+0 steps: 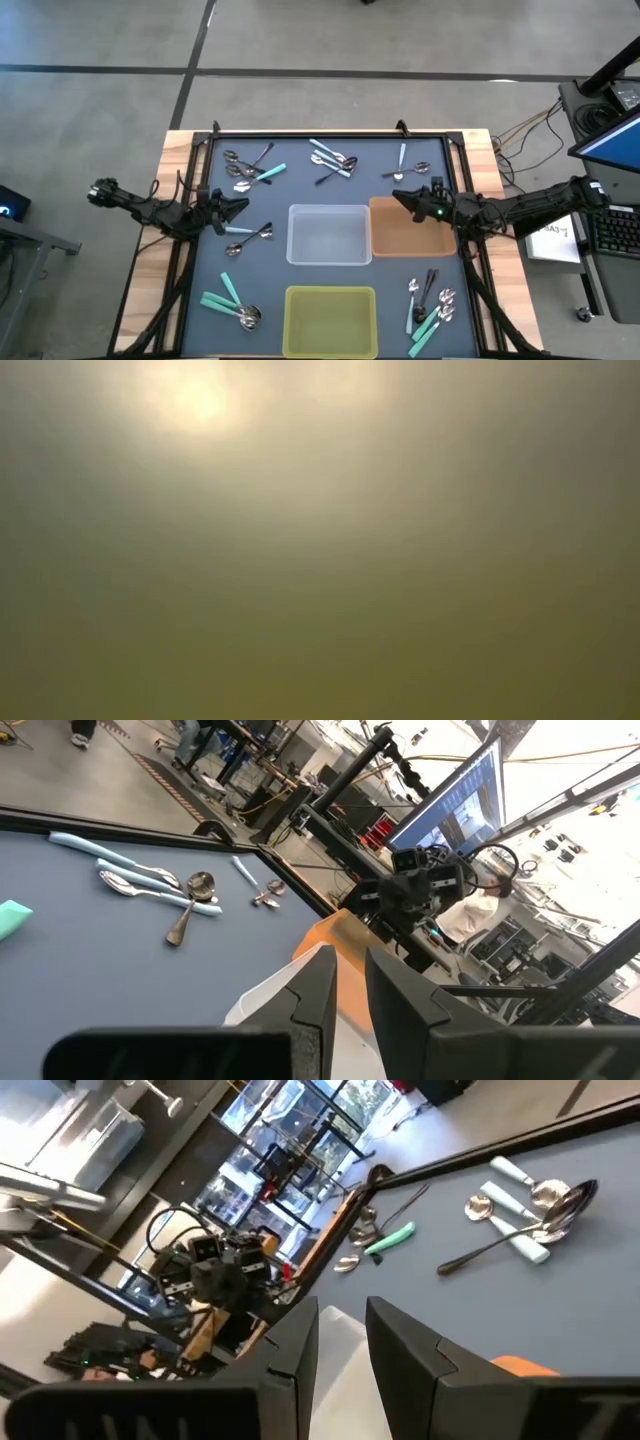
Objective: Sort silverware by color (type)
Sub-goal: Put the black spoon into the orange bin
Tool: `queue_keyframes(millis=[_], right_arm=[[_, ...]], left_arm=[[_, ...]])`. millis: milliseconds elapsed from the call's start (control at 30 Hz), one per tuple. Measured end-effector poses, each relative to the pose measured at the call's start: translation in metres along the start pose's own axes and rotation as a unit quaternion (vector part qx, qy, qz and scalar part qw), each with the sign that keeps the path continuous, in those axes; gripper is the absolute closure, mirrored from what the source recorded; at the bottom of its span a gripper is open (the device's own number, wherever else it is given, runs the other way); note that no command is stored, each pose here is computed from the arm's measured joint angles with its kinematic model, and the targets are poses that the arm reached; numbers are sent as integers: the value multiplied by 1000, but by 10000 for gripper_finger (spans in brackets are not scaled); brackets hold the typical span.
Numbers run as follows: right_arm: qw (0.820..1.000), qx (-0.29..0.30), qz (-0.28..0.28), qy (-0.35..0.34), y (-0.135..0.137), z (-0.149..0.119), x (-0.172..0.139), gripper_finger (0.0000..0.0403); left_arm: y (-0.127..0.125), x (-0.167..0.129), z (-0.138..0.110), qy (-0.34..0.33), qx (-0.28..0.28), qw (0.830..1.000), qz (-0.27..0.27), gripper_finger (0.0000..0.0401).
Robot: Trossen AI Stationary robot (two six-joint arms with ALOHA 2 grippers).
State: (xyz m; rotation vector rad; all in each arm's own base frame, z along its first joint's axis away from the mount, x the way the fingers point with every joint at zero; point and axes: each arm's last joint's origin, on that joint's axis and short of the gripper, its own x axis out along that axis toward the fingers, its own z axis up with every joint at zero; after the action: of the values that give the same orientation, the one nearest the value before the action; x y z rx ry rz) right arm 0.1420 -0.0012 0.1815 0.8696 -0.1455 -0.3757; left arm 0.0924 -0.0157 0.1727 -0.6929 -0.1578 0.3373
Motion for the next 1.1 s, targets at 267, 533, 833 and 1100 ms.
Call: queue_keyframes(millis=[267, 533, 833, 1100], right_arm=[[1000, -13, -1, -1, 0, 0, 0, 323], [1000, -3, -18, -22, -1, 2, 0, 323], [996, 79, -28, -39, -3, 3, 1, 323], [998, 2, -24, -65, 23, 27, 11, 323]], left_arm=[[0, 0, 0, 0, 0, 1000, 0, 361], [0, 0, 0, 0, 0, 1000, 0, 361], [0, 0, 0, 0, 0, 1000, 0, 361], [0, 0, 0, 0, 0, 1000, 0, 361]])
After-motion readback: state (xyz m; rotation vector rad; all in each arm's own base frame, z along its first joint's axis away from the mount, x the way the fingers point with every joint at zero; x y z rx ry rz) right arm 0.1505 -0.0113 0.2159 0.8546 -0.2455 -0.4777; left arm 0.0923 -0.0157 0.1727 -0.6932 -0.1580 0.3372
